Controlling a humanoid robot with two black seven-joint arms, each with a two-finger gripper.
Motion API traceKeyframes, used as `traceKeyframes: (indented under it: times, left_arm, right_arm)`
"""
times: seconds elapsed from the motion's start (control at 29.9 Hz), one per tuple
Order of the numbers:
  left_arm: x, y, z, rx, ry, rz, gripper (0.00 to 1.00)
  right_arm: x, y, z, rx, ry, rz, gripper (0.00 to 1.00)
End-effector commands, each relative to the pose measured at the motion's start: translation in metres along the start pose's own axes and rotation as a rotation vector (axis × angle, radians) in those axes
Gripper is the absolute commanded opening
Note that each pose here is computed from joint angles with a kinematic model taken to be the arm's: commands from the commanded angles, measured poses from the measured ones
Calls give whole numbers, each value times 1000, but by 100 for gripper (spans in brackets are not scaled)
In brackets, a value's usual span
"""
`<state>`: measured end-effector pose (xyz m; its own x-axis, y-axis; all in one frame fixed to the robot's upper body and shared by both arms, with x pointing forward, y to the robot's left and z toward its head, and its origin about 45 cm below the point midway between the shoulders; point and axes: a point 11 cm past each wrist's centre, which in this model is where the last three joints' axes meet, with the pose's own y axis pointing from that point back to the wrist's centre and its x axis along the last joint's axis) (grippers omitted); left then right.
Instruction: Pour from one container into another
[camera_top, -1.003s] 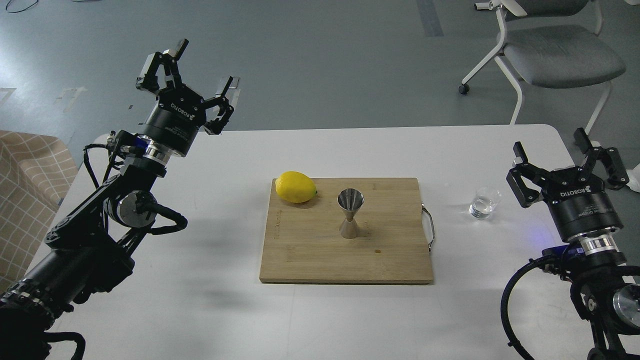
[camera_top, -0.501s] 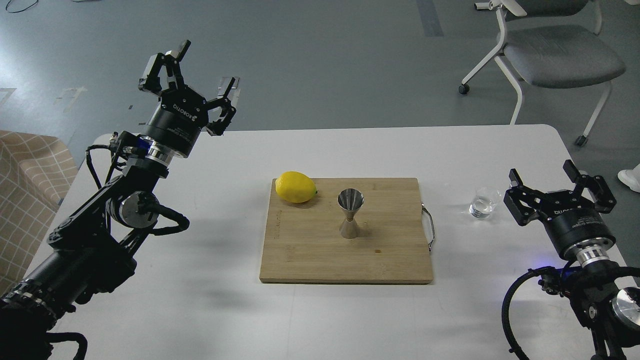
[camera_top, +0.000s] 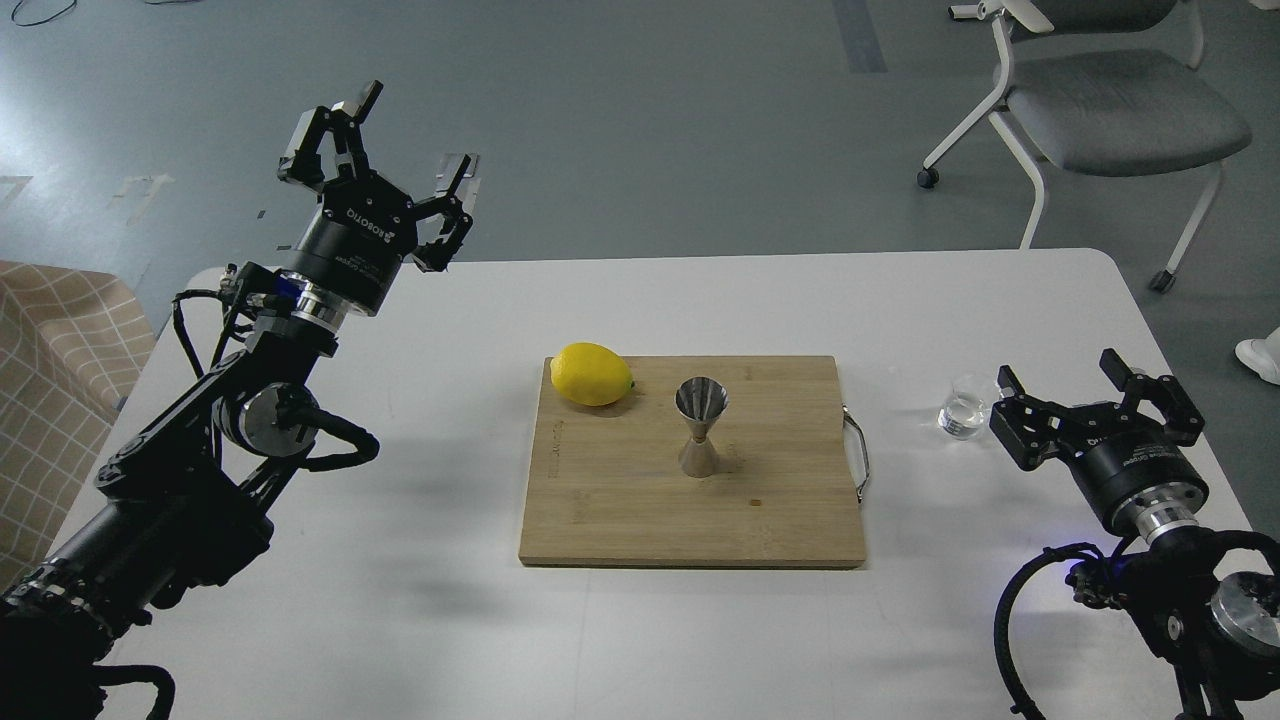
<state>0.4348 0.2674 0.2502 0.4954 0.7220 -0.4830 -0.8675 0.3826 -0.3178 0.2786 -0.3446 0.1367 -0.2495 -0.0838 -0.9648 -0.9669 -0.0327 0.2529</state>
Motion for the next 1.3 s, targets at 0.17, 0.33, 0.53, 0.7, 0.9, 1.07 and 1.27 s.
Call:
traceKeyframes:
  times: [0.17, 0.33, 0.53, 0.7, 0.9, 1.07, 1.27]
  left_arm:
    - [1, 2, -2, 4, 1, 3, 98]
    - [1, 2, -2, 5, 2, 4, 98]
    - [1, 2, -2, 5, 2, 4, 98]
    - [1, 2, -2, 5, 2, 4, 98]
    - [1, 2, -2, 5, 2, 4, 98]
    - [1, 2, -2, 5, 2, 4, 98]
    - [1, 2, -2, 5, 2, 4, 98]
  right_arm:
    - [9, 5, 0, 2, 2, 34, 99]
    - [12, 5, 0, 3, -2, 58, 99]
    - [14, 5, 4, -11, 1, 64, 99]
    - [18, 5, 6, -15, 2, 78, 99]
    - [25, 3, 6, -15, -2, 99, 99]
    - [32, 2, 11, -30, -4, 119, 99]
    - [37, 2, 14, -38, -7, 148, 99]
